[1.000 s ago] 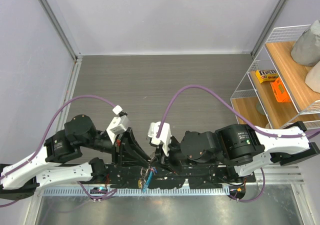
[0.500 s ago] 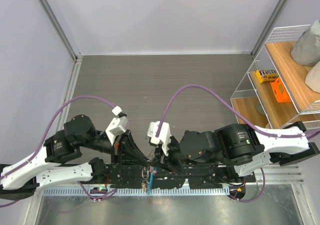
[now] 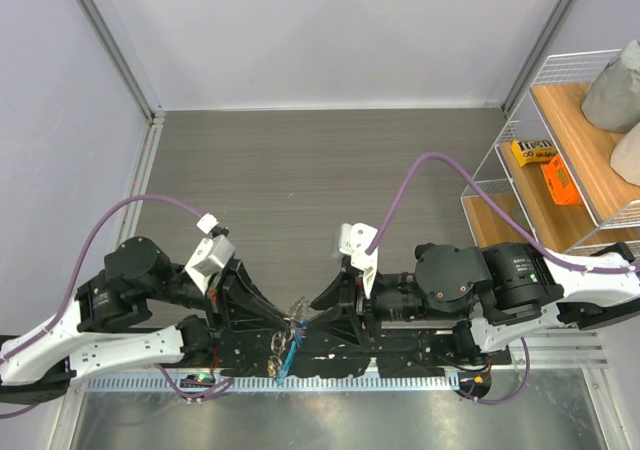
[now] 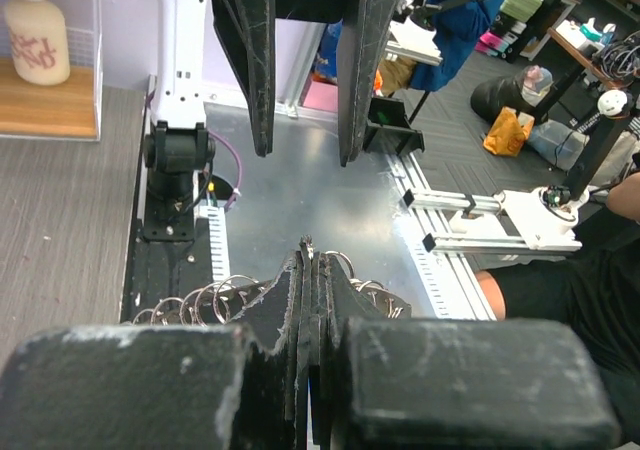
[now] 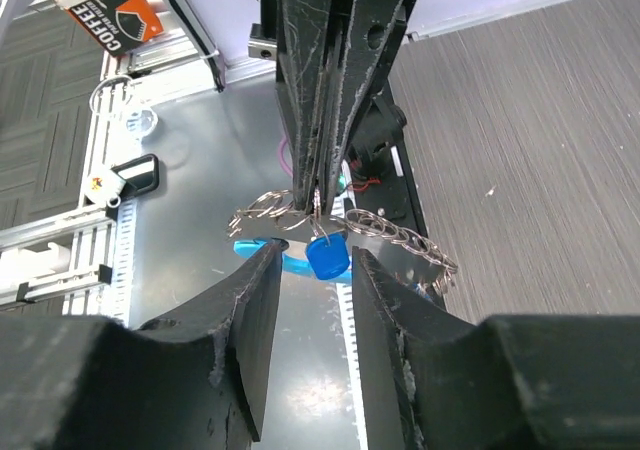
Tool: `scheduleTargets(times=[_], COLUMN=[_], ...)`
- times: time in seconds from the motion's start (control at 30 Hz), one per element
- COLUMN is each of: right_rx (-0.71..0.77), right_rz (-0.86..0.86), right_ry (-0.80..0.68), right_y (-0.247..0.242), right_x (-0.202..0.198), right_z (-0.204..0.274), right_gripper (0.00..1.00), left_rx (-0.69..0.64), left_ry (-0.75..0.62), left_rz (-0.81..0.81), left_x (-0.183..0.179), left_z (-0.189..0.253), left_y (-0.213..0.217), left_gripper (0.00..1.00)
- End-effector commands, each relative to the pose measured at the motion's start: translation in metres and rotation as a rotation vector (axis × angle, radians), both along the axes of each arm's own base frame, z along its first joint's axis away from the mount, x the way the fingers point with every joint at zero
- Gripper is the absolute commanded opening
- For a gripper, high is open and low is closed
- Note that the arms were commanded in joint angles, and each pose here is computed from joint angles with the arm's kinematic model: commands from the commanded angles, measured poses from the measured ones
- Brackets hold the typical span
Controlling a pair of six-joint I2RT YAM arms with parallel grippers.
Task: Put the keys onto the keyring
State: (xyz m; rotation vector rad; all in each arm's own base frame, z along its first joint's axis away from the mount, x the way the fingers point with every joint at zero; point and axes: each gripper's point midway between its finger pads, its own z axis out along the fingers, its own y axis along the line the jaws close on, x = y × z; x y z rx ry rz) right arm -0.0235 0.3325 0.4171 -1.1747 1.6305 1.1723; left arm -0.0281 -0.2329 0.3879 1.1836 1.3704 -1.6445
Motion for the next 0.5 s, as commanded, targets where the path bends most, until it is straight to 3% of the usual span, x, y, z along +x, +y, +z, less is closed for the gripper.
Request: scheduleTargets(times=[0.0, 0.3, 0.47], right_rx=[0.097, 0.154, 0.185], right_rz=[0.038, 0.084, 0.084], right_ry=[-0.019, -0.047, -0.078], right_y=[0.009, 0.013, 0.014], right_x=[-0.005, -0.011, -0.009], right_z=[0.020, 0.028, 0.035], right_gripper=[0.41, 0.42, 0.40], left_rx=[-0.179, -0.427, -0.494], left_ry=[-0.078, -0.127, -0.116], left_rz=[-0.012, -0.002, -0.020], left_x=[-0.003, -0.009, -0.011], left_z=[0.038, 0.072, 0.079], left_y=[0.004, 0.021, 0.022], left_gripper=[0.00, 0.00, 0.00])
